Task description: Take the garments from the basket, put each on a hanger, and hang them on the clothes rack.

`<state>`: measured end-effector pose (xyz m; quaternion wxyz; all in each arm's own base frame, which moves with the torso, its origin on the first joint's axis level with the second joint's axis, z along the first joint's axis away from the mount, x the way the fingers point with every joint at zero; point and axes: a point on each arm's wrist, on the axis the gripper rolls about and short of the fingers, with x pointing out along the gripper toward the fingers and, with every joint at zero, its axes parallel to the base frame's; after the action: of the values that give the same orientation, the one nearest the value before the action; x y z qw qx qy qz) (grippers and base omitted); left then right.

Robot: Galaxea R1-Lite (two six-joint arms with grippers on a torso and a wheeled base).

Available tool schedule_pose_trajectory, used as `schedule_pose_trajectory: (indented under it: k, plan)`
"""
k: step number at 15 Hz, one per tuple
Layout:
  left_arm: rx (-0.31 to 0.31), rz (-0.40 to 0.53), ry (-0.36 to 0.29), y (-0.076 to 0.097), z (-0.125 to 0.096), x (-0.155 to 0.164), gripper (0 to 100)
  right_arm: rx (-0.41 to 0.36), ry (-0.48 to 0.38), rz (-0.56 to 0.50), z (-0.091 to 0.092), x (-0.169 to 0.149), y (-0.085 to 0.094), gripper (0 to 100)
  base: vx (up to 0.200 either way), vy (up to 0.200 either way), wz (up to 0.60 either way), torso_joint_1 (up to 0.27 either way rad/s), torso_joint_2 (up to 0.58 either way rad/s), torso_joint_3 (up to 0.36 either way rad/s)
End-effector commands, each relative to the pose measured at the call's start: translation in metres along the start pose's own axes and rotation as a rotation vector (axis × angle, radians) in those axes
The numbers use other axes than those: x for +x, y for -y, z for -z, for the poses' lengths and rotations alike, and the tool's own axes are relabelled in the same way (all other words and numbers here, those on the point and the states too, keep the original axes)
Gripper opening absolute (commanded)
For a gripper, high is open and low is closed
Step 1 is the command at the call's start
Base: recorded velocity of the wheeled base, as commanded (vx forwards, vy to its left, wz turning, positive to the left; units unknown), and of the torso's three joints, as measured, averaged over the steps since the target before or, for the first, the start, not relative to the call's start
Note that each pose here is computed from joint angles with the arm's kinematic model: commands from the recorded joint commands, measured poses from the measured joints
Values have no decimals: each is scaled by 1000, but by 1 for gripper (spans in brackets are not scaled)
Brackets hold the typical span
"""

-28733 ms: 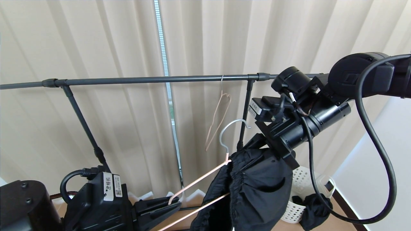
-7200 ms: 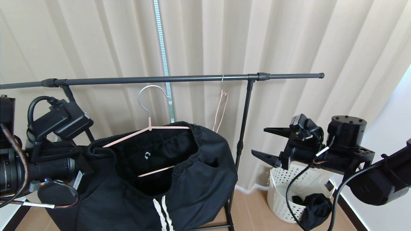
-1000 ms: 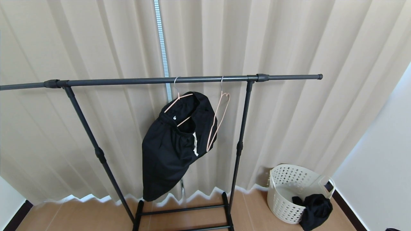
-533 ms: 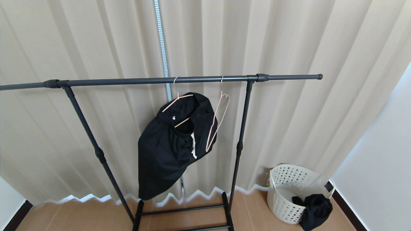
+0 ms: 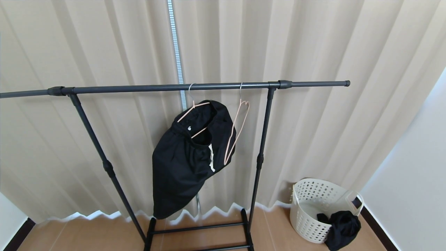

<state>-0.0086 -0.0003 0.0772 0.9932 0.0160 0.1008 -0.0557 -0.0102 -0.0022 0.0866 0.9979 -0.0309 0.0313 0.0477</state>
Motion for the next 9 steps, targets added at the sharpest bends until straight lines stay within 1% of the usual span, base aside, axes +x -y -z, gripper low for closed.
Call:
schedule_pose_trajectory:
  k: [1,2,3,4,5,6,7,8,9]
  plan:
    - [11,53,82,-1,2,-6,100,5,67,90,1,-6,-1,100,0,0,0,0,0,0]
    - [5,14,75,0,2,-6,100,5,85,109,2,-8,-2,100,0,0,0,0,0,0]
    - [2,-27,63,0,2,-5,100,5,87,111,2,-8,-2,100,0,0,0,0,0,0]
    - [-1,-78,65,1,1,-5,100,5,90,114,2,-8,-2,100,0,0,0,0,0,0]
    - [-3,-130,100,2,3,-7,100,5,111,115,2,-10,-2,100,0,0,0,0,0,0]
    - [-1,-146,113,2,3,-8,100,4,132,121,3,-12,-2,100,0,0,0,0,0,0]
    - [-23,-183,118,1,3,-8,100,23,141,128,2,-12,-2,100,0,0,0,0,0,0]
    - [-48,-179,132,1,3,-9,100,42,143,141,2,-12,-2,100,0,0,0,0,0,0]
    - [-47,-141,153,1,3,-10,100,51,146,156,2,-12,-2,100,0,0,0,0,0,0]
